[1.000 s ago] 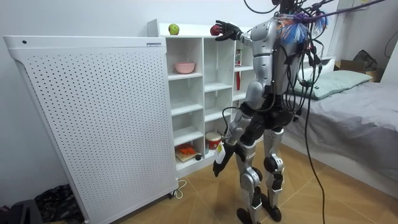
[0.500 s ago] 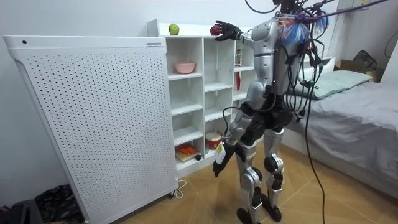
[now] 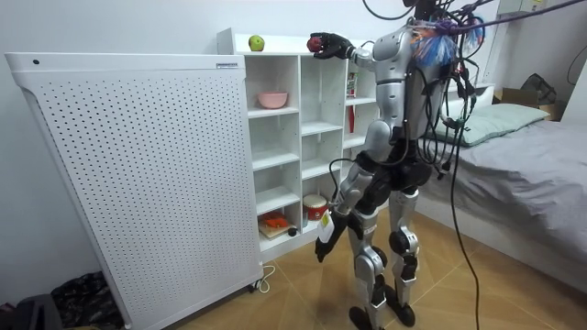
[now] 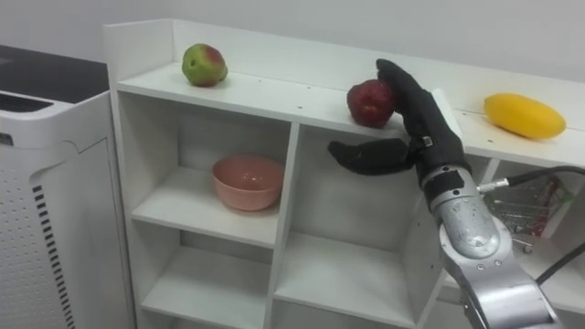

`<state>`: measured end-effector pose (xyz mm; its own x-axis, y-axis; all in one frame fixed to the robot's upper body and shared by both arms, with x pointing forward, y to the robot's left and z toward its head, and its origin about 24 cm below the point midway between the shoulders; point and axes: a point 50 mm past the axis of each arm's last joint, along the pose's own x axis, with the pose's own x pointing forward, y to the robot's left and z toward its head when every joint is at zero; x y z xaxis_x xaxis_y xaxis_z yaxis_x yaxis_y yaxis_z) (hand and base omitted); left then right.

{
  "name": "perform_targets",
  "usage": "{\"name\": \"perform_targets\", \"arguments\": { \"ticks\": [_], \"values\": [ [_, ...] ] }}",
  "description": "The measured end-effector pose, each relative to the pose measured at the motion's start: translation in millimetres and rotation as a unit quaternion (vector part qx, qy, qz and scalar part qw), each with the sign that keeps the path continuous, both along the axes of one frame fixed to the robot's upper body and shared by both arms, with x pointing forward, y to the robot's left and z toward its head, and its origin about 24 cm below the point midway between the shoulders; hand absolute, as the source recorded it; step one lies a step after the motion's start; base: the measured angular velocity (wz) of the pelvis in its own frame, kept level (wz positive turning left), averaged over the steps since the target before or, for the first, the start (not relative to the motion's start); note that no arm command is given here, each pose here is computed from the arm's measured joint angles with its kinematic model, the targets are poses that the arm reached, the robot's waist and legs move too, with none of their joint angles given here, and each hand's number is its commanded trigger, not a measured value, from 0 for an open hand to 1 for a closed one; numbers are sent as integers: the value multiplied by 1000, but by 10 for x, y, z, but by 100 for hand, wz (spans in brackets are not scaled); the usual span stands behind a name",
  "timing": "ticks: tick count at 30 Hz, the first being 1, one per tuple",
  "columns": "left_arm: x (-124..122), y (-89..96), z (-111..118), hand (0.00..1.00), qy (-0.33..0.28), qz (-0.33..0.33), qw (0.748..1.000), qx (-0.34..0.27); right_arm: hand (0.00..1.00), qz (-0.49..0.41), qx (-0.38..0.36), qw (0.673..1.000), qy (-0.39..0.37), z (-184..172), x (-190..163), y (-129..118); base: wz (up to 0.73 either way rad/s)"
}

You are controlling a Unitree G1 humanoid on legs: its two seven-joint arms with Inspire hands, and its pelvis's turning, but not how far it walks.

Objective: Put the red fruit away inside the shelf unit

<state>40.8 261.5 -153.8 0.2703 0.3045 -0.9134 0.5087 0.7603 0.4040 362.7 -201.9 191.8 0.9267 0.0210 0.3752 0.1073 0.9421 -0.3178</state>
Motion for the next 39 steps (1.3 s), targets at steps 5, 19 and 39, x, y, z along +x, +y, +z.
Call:
{"name": "perform_targets", "arguments": {
  "ticks": [5, 19, 39],
  "values": [
    [29, 14, -3, 0, 3, -5, 1000, 2, 100, 1, -5, 1000, -9, 55, 9, 22, 1],
    [44, 41, 6, 0, 4, -7, 1000, 5, 100, -9, -18, 1000, -14, 64, 7, 27, 2],
    [88, -14, -6, 0, -5, -6, 1000, 1, 100, 167, 0, 980, -108, 333, -555, 567, -3]
  ]
}}
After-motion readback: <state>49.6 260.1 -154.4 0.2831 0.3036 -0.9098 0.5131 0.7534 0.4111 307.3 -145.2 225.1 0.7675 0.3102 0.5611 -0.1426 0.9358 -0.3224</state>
